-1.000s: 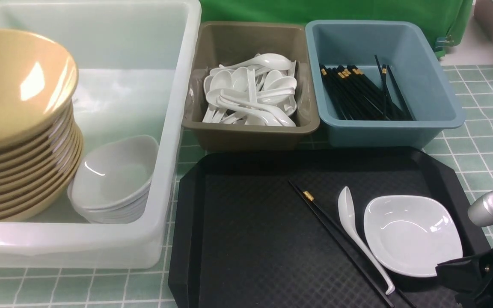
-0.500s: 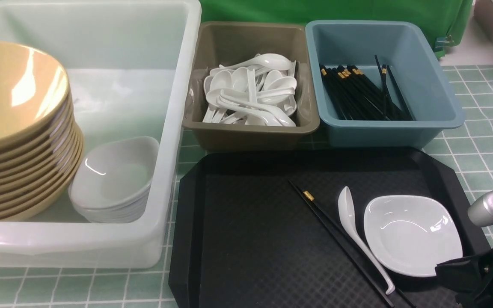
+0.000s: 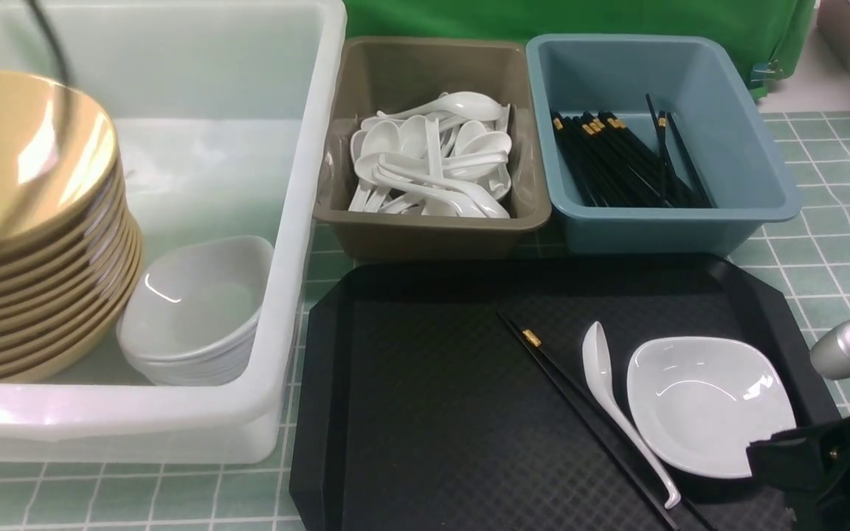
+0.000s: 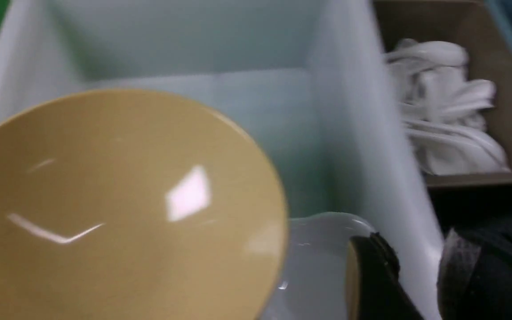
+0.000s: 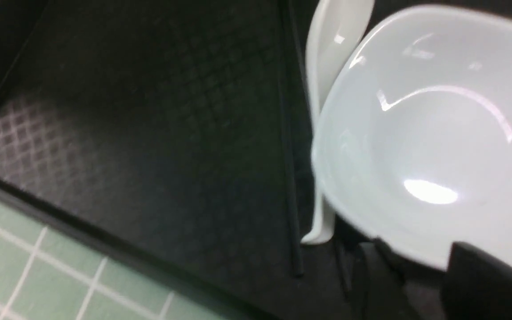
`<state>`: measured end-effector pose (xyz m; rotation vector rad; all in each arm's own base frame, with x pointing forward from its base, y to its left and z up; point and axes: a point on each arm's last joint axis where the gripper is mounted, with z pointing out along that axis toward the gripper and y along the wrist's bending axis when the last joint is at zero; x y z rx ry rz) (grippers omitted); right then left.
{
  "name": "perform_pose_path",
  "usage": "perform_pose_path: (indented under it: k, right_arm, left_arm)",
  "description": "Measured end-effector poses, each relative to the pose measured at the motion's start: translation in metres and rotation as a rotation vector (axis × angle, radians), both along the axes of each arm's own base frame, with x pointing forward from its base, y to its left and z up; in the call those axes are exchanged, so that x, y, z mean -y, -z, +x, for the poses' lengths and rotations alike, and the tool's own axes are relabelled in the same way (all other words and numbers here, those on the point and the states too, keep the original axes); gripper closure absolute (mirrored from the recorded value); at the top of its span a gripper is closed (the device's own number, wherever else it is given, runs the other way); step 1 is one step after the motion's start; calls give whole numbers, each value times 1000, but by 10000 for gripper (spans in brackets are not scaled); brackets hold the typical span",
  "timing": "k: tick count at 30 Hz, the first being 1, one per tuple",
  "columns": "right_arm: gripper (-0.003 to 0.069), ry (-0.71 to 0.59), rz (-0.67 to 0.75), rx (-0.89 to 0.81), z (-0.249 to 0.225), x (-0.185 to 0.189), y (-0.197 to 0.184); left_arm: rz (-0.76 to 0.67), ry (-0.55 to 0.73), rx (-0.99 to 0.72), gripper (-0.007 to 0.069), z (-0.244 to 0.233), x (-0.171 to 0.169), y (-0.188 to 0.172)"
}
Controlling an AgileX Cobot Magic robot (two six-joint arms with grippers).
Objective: On blue table put chopsticks spoon bowls plates into blue grey white boxes.
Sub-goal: 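Place the tan bowl onto the bowl stack in the left bin with the left gripper, then reach for and grasp the small white dish on the black tray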
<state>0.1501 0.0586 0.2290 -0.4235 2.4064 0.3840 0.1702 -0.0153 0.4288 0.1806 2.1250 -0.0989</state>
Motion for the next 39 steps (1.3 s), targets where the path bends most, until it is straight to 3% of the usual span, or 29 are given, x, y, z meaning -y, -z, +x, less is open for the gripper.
perform_pose_path:
  k: [3,6,11,21,28,33,39]
  right_arm:
    - [239,34,-48,-17,16,1,-8]
    - [177,112,-123,-114,36,7,-9]
    - [155,231,-141,-278,51,13,11]
    - [155,320,-72,-401,75,5,49]
    - [257,306,-4,-360,87,-2,57]
    - [505,287,-7,-250,97,-2,53]
    - [517,247,-8,-222,101,-4,41]
  left_arm:
    - [67,128,17,602,-35,12,22]
    - [157,121,-31,623,-55,5,61]
    - [178,24,25,623,-75,-6,99]
    - [103,-62,368,623,-100,-14,136]
    - [104,-48,520,623,-113,-15,146]
    - [119,-45,564,623,-118,-15,150]
    - [122,-42,572,623,-118,-15,151]
